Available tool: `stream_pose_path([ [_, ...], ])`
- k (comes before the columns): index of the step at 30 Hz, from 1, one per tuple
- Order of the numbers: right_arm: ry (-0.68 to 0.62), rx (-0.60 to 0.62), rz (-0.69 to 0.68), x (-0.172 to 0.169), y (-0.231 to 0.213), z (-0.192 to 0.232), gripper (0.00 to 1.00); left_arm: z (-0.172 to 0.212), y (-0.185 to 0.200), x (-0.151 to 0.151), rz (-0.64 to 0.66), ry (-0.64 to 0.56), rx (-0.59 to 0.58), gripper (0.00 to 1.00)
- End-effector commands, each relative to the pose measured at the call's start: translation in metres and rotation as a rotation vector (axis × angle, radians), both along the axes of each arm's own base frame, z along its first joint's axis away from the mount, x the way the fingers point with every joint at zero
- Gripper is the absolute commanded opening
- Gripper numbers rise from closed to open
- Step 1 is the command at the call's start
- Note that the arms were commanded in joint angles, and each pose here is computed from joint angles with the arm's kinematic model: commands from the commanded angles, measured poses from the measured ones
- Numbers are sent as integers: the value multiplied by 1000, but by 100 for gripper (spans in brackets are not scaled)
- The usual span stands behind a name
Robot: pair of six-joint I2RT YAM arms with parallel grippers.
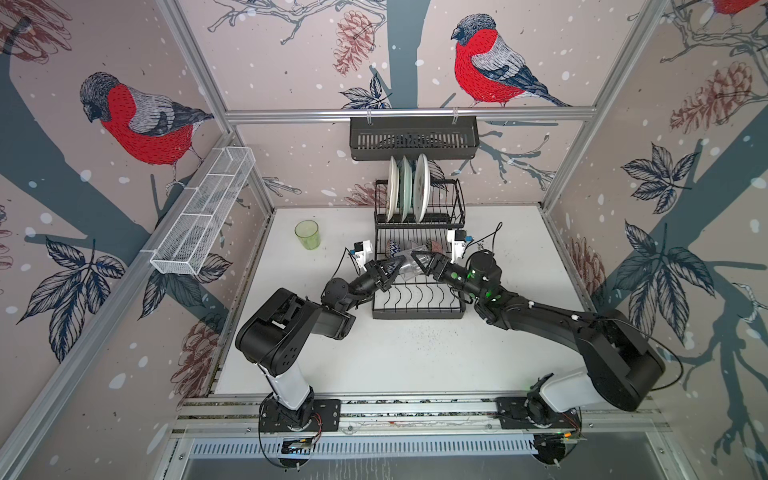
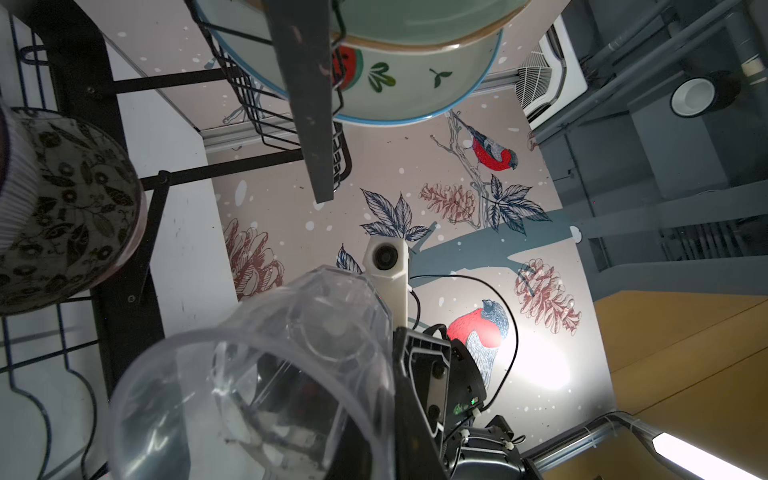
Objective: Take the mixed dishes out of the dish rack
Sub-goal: 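Bring the left gripper to the clear glass held by the right gripper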
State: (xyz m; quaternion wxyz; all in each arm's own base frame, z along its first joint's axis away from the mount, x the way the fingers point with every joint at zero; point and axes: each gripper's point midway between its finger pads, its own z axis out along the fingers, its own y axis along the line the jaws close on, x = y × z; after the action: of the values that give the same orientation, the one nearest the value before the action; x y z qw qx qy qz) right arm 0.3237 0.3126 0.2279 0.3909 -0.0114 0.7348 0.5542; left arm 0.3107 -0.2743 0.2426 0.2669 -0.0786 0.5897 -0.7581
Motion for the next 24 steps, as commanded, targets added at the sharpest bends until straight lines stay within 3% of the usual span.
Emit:
stream_pose_path([
  [1, -63, -14, 27, -4, 4, 7, 85, 2, -3, -7, -16, -74, 28, 0],
  [11, -73, -33, -10, -4, -5, 7, 100, 4, -4, -6, 16, -96, 98, 0],
  [24, -112, -52, -47, -8, -16, 15, 99, 7, -3, -6, 58, -115, 177, 0],
])
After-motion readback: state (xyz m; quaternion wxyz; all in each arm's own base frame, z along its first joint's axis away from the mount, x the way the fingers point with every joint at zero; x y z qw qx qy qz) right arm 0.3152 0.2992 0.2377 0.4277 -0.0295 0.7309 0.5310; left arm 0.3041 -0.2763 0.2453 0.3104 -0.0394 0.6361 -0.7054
